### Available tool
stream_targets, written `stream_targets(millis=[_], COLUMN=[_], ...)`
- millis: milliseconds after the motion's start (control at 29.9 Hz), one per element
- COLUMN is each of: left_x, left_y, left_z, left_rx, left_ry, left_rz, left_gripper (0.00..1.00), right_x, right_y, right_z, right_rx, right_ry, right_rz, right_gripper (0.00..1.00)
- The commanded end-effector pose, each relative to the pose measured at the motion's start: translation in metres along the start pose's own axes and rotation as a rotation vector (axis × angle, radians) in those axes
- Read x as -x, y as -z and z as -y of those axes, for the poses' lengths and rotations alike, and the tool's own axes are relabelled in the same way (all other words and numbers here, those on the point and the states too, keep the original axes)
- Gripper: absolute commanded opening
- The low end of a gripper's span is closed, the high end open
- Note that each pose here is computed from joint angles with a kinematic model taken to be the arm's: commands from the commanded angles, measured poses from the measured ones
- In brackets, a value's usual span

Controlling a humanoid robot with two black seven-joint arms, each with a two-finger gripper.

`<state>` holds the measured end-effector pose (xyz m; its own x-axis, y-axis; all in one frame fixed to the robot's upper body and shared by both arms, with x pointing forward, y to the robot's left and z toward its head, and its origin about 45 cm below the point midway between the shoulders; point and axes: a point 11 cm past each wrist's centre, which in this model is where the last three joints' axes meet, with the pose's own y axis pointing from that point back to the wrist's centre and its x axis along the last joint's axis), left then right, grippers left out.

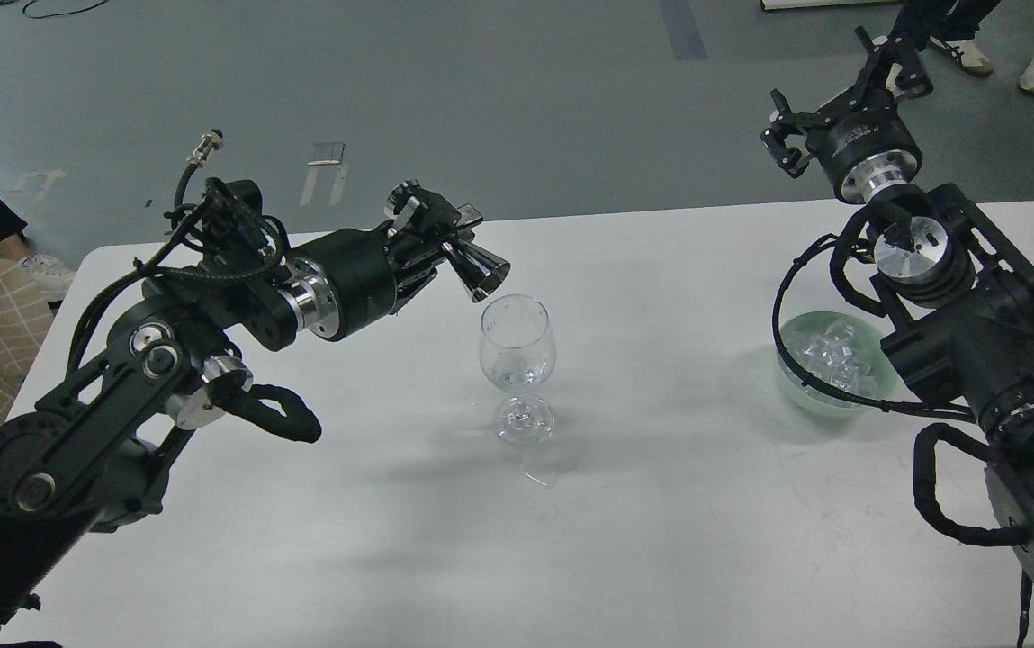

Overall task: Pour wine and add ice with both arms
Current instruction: 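Raise the jigger upright and move the left gripper away from the glass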

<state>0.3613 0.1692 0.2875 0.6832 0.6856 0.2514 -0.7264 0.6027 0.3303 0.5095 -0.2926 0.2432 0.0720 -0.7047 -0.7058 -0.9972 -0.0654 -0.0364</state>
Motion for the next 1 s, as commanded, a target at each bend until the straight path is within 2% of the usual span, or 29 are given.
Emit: stream_targets(millis=[0,702,969], left_x=[0.002,0.001,-0.005], left_y=[-0.002,-0.005,-0.006], left_z=[0.0,-0.003,-0.005], left_rx=[0.006,0.014,0.04], left_ry=[0.0,-0.002,-0.01], left_rz=[0.015,0.015,-0.081], left_gripper=[0.0,0.0,0.0], right_x=[0.0,-0.002,-0.001], right_y=[0.0,0.003,0.004], right_z=[0.0,0.0,0.0], right_rx=[0.0,-0.004,-0.005], right_ry=[0.0,-0.003,-0.002], right_rz=[0.0,-0.004,-0.006], right_gripper=[1.0,1.0,1.0])
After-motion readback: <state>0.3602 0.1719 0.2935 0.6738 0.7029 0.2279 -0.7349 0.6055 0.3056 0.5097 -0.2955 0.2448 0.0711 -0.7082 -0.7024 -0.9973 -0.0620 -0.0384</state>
